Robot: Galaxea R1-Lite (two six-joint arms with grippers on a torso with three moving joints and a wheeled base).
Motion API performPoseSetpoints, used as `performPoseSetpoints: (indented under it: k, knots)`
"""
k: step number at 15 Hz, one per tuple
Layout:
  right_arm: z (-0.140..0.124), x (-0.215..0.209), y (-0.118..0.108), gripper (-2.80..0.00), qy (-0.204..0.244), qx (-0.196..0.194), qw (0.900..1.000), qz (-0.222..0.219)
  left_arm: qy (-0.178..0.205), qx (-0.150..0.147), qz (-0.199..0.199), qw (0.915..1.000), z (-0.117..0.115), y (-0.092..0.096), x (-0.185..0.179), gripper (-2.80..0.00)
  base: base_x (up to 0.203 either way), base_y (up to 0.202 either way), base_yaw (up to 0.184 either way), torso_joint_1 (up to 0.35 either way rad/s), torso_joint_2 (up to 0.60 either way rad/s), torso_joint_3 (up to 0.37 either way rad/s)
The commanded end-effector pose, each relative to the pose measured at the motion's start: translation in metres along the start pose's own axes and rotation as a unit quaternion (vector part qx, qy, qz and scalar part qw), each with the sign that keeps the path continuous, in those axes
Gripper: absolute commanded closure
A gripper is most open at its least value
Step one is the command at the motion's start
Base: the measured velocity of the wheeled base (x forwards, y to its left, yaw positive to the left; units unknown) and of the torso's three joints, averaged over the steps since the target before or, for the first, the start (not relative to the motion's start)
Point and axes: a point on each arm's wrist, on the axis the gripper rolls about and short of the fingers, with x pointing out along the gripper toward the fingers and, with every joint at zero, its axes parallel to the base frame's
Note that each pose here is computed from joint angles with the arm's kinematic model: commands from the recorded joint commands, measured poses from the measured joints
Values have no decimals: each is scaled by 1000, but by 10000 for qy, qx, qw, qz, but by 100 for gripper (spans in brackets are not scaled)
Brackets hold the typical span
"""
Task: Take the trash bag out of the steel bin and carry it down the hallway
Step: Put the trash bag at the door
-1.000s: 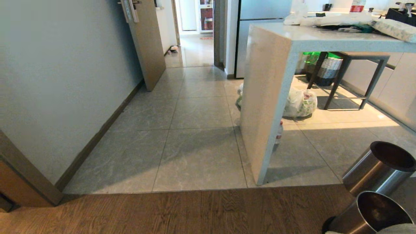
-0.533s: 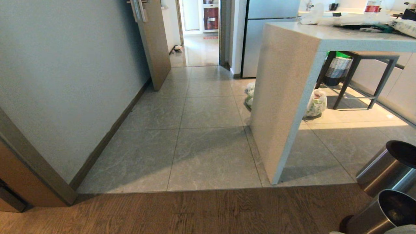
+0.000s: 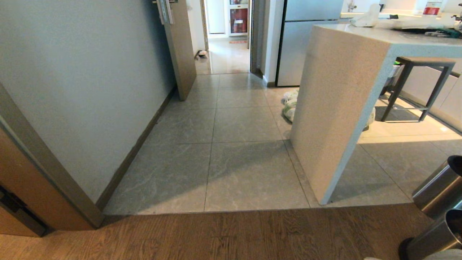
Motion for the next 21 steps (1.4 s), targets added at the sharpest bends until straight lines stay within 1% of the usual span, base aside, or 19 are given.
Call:
performPoseSetpoints:
  k: [1,4,17,21]
  knots:
    - [0,0,0,0,11,-2,10000,5,4,0,4,10000,0,0,0,0,0,190,-2,2,3,2]
    - [0,0,0,0,11,-2,10000,5,6,4,8,10000,0,0,0,0,0,126,4,3,1,1]
    - [0,0,0,0,11,-2,10000,5,11,4,4,10000,0,0,0,0,0,0,0,0,0,0]
    - [0,0,0,0,11,-2,10000,5,6,-11,9,10000,0,0,0,0,159,0,1,1,4,3]
